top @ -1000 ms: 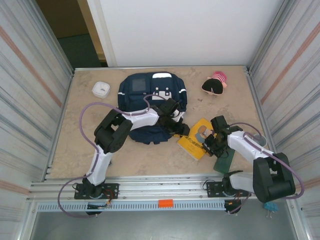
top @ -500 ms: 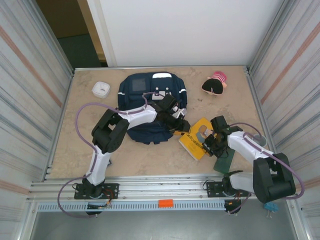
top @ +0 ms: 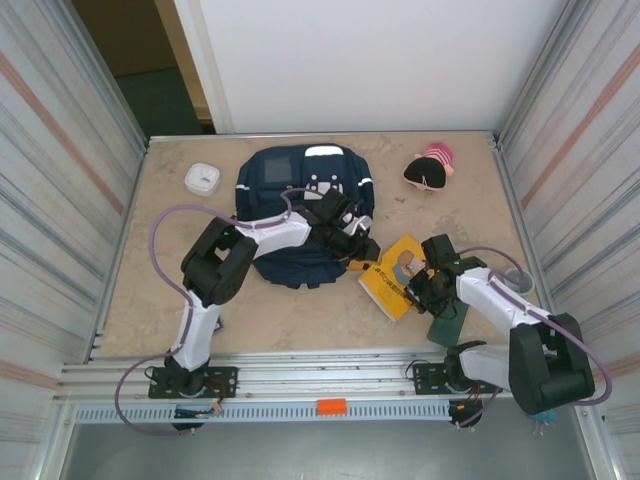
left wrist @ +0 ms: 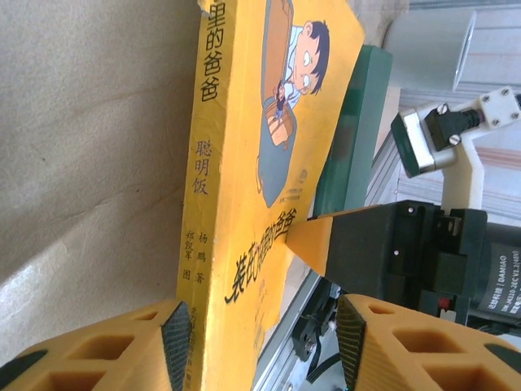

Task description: Pack books, pencil case, and school supplies into a backpack

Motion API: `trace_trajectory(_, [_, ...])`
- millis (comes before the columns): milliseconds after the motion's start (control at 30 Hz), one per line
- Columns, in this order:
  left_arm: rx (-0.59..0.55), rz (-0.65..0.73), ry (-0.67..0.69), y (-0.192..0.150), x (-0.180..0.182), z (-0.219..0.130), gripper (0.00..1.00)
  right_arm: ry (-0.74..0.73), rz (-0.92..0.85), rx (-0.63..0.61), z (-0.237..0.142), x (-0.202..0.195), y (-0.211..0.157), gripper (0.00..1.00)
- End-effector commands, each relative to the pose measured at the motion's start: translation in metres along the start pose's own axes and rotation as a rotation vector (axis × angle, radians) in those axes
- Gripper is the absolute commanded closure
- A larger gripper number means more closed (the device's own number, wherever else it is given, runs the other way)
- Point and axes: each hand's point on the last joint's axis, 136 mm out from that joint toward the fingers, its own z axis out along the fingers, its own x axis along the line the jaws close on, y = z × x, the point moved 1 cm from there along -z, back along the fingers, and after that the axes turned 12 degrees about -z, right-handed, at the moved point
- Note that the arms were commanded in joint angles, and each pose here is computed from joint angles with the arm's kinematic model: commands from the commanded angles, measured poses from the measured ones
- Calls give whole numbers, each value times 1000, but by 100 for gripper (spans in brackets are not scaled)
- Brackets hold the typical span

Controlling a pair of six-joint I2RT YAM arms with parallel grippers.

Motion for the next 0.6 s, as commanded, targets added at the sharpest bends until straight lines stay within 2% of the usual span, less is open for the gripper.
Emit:
trace_trajectory(0, [113, 47, -147, -36, -45, 0, 47, 109, -18, -28, 11, 21, 3, 86])
trace_trajectory(167, [99, 44, -146, -42, -46, -7, 47, 155, -49, -37, 8, 31, 1, 86])
trace_trajectory(367, [90, 19, -116, -48, -27, -6, 48, 175, -101, -13, 12, 43, -5, 88])
trace_trajectory(567, [81, 17, -113, -53, -24, -13, 48, 202, -109, -10, 17, 52, -6, 88])
